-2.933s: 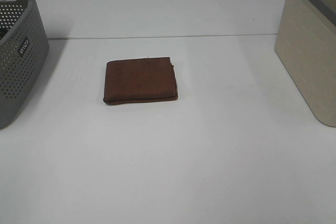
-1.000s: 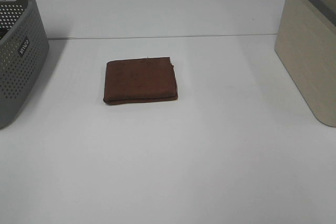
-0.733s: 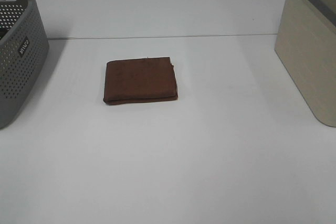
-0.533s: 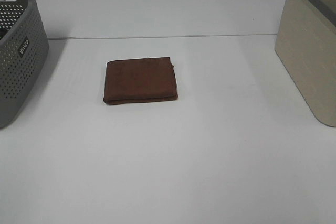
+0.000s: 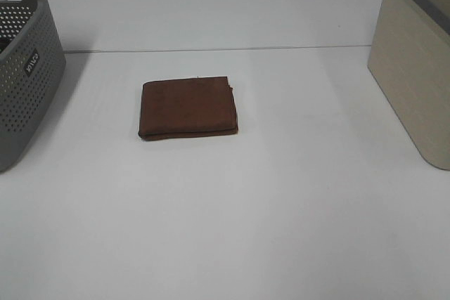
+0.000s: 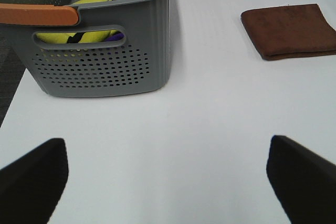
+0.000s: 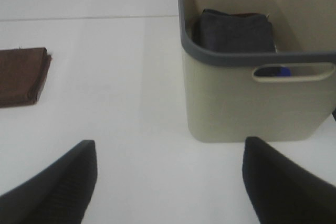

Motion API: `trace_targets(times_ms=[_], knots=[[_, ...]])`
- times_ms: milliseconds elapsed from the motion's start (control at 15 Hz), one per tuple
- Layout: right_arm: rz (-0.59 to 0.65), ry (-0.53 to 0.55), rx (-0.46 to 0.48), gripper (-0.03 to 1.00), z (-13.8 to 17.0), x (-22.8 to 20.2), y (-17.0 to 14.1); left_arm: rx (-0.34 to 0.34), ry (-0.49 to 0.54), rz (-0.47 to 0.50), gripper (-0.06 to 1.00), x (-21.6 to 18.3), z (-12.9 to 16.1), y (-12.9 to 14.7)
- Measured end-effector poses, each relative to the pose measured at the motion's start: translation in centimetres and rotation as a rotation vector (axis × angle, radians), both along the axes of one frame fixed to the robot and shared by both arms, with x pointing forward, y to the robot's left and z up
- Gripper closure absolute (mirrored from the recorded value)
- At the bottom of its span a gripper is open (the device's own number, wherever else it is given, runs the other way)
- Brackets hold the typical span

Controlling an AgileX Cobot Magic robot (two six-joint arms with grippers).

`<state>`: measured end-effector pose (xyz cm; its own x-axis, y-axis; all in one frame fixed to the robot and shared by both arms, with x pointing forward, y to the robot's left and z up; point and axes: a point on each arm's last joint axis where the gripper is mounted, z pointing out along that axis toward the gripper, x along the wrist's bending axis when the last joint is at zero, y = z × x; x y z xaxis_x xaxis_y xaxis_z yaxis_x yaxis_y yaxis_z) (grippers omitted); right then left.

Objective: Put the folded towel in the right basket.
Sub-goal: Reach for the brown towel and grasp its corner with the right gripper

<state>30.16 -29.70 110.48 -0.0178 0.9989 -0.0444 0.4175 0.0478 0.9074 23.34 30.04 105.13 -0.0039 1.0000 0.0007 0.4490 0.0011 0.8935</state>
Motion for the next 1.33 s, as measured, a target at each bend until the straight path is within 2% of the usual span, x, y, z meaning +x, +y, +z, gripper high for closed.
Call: trace_targets(times_ms=[200,400,533,800,933,1133,1200,1267,1333], knots=[[0.007,0.011,0.05,0.24,3.5,5.4,-0.2,0.0,0.0,0.0,-0.03,0.0,0.0,0.0],[0.055,0.046,0.139,0.24,6.6,12.0,-0.1,0.0,0.0,0.0,-0.03,0.0,0.0,0.0],[0.091,0.067,0.161,0.24,7.3,15.4,0.0,0.0,0.0,0.0,-0.03,0.0,0.0,0.0],[0.207,0.149,0.188,0.24,7.4,25.1,0.1,0.0,0.0,0.0,-0.03,0.0,0.0,0.0],[0.263,0.218,0.18,0.25,6.5,29.2,1.0,0.0,0.0,0.0,-0.03,0.0,0.0,0.0],[0.356,0.355,0.146,0.25,3.5,33.9,5.2,0.0,0.0,0.0,-0.03,0.0,0.0,0.0],[0.384,0.414,0.141,0.25,2.1,35.0,7.0,0.0,0.0,0.0,-0.03,0.0,0.0,0.0],[0.427,0.535,0.153,0.25,-1.1,36.6,9.9,0.0,0.0,0.0,-0.03,0.0,0.0,0.0],[0.433,0.565,0.158,0.25,-1.8,36.8,10.4,0.0,0.0,0.0,-0.03,0.0,0.0,0.0]])
